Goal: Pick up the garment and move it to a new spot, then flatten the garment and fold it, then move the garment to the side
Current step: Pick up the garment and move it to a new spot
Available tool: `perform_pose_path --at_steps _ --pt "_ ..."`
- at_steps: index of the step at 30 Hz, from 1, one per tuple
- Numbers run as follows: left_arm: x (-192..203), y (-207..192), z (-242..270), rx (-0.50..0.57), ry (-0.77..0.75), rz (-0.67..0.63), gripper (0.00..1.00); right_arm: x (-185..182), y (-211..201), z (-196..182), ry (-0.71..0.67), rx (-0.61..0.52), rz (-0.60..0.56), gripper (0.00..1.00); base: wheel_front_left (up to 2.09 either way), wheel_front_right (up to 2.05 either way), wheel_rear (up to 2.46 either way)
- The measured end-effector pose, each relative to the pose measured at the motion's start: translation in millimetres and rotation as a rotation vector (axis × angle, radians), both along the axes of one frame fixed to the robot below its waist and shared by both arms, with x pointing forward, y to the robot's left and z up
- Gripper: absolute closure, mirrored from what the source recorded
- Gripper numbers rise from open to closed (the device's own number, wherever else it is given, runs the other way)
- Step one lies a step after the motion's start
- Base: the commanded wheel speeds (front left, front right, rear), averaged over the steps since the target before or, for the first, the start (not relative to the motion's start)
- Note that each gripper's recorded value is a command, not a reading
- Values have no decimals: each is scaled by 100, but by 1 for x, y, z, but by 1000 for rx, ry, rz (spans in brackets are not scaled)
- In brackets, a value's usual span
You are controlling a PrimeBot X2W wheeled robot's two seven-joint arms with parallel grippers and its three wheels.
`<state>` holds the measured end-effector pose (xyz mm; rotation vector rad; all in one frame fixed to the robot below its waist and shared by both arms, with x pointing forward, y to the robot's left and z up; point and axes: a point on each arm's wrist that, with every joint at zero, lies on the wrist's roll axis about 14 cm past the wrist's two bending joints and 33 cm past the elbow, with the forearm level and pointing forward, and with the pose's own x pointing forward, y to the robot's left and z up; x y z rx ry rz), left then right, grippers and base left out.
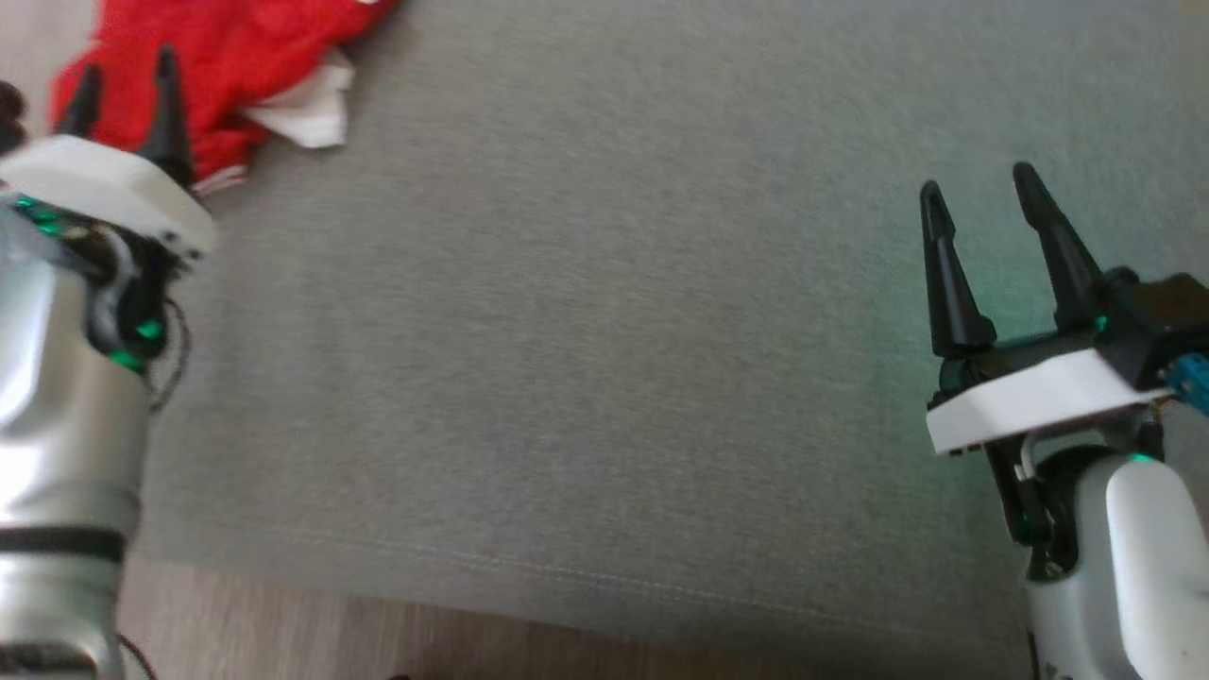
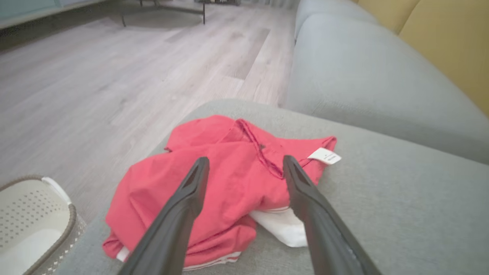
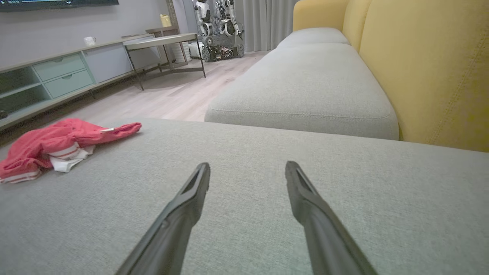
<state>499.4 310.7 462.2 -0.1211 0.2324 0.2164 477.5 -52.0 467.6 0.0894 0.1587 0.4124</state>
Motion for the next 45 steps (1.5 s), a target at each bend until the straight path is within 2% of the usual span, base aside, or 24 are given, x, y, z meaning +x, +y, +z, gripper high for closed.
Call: perform_pose_path --at_steps 4,10,14,15,16,22,25,31,34,41,45 --pt "16 3 -45 -23 158 2 0 3 -18 -11 22 -29 -41 0 0 0 0" --pt "17 -1 -96 -32 339 -10 0 1 -42 -21 51 -54 -98 0 0 0 0" --pt "21 -1 -116 -32 412 -11 2 2 -52 -32 78 -67 -124 0 0 0 0" --pt "23 -1 -117 -34 420 -14 89 2 -53 -34 85 -69 -126 0 0 0 0" --pt "25 0 -117 -32 422 -16 100 2 -54 -36 88 -70 -127 0 0 0 0" --pt "30 2 -105 -19 348 -30 100 5 -50 -36 84 -61 -122 0 0 0 0" --pt "34 8 -87 6 251 -25 100 10 -46 -29 63 -53 -112 0 0 0 0" --pt "48 10 -30 17 42 -28 100 13 -45 -6 -6 -38 -117 0 0 0 0" --pt "48 14 20 35 -119 -25 100 10 -46 11 -52 -32 -123 0 0 0 0" --pt "-12 -1 39 89 -223 -38 100 -11 -52 26 -70 -31 -137 0 0 0 0" --pt "-54 -23 41 73 -253 -44 100 -31 -59 31 -65 -17 -153 0 0 0 0"
